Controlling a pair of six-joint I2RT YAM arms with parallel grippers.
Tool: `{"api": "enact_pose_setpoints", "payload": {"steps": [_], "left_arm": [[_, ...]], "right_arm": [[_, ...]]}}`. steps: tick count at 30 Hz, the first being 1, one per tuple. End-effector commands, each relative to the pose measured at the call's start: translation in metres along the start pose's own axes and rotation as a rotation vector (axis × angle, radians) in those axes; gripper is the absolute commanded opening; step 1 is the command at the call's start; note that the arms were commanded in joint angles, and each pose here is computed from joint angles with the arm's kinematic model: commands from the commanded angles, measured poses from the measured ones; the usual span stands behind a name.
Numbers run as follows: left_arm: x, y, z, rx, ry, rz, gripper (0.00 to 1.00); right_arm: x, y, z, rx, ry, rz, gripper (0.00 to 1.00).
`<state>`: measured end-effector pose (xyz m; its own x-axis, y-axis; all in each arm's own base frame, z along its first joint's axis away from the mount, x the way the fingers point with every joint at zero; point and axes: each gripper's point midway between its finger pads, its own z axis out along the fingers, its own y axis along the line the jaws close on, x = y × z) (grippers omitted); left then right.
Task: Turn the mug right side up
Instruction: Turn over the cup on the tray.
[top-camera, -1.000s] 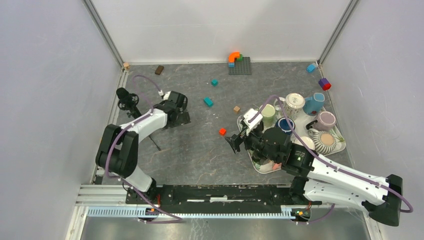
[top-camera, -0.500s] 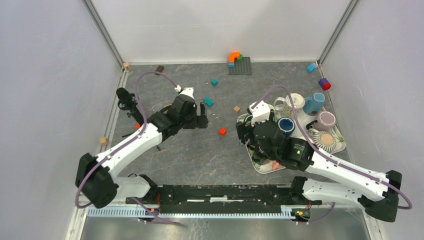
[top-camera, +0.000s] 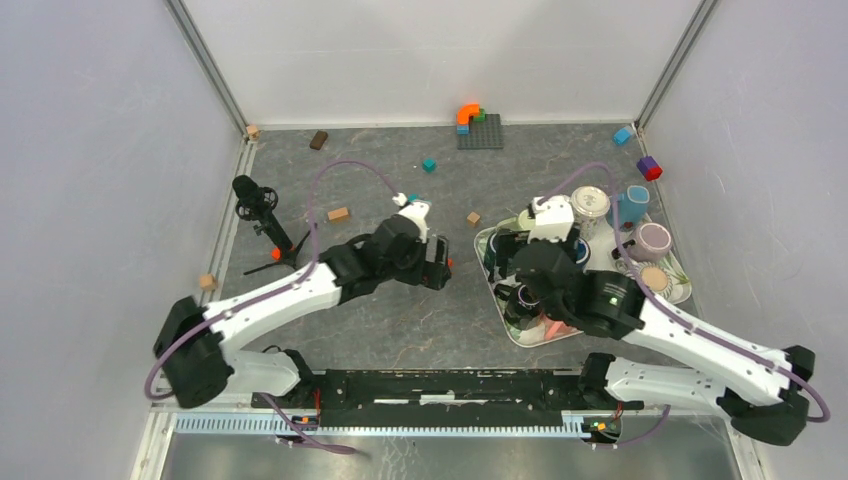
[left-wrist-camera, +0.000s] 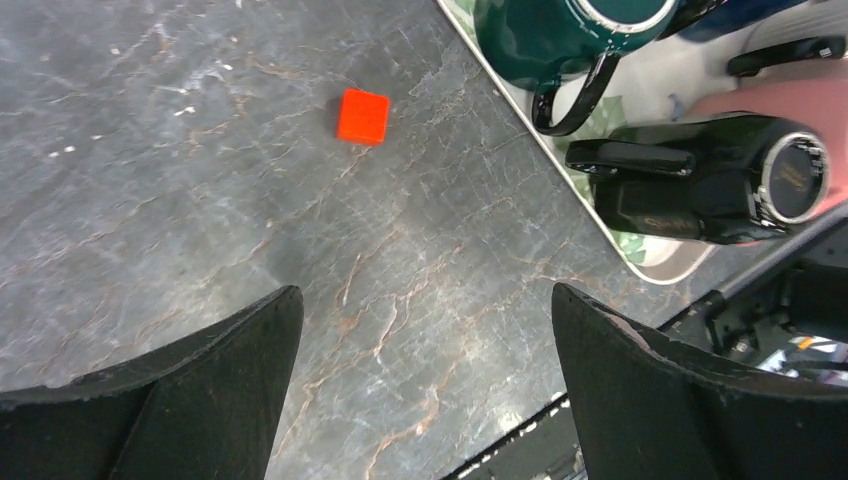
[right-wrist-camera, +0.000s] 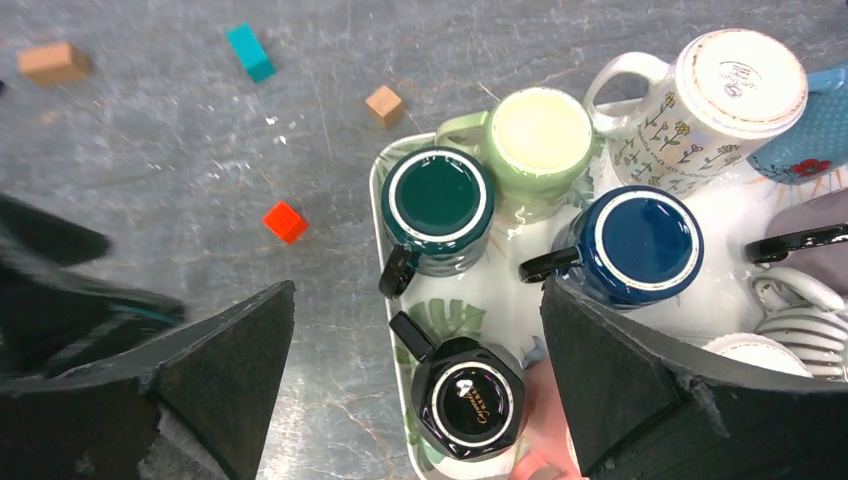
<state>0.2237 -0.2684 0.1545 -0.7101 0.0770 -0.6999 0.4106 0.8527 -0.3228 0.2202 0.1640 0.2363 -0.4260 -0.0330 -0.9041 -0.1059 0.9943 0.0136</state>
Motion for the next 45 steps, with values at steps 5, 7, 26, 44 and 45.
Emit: {"api": "enact_pose_setpoints", "payload": {"steps": [5, 7, 26, 44, 45], "left_arm": [[-0.028, -0.06, 0.055, -0.023, -0.066, 0.033, 1.0], [-0.026, -0.075, 0.068, -0.024, -0.056, 0.047, 1.0], [-0.014, -0.11, 0.14, -0.093, 0.02, 0.109, 0.6], [-0.007, -0.097, 0.166, -0.15, 0.033, 0.151, 0.42], [-0.007, -0.097, 0.167, -0.15, 0.034, 0.152, 0.42]], "right_arm": [[-0.067, -0.012, -0.039, -0.126, -0.216, 0.179, 0.98], [-0.08, -0.016, -0.045, -0.135, -0.258, 0.178, 0.98], [-0.122, -0.032, -0.075, -0.199, -0.43, 0.25, 0.98], [-0.113, -0.023, -0.069, -0.227, -0.426, 0.227, 0.98], [-0.113, -0.023, -0.069, -0.231, -0.427, 0.224, 0.98]]}}
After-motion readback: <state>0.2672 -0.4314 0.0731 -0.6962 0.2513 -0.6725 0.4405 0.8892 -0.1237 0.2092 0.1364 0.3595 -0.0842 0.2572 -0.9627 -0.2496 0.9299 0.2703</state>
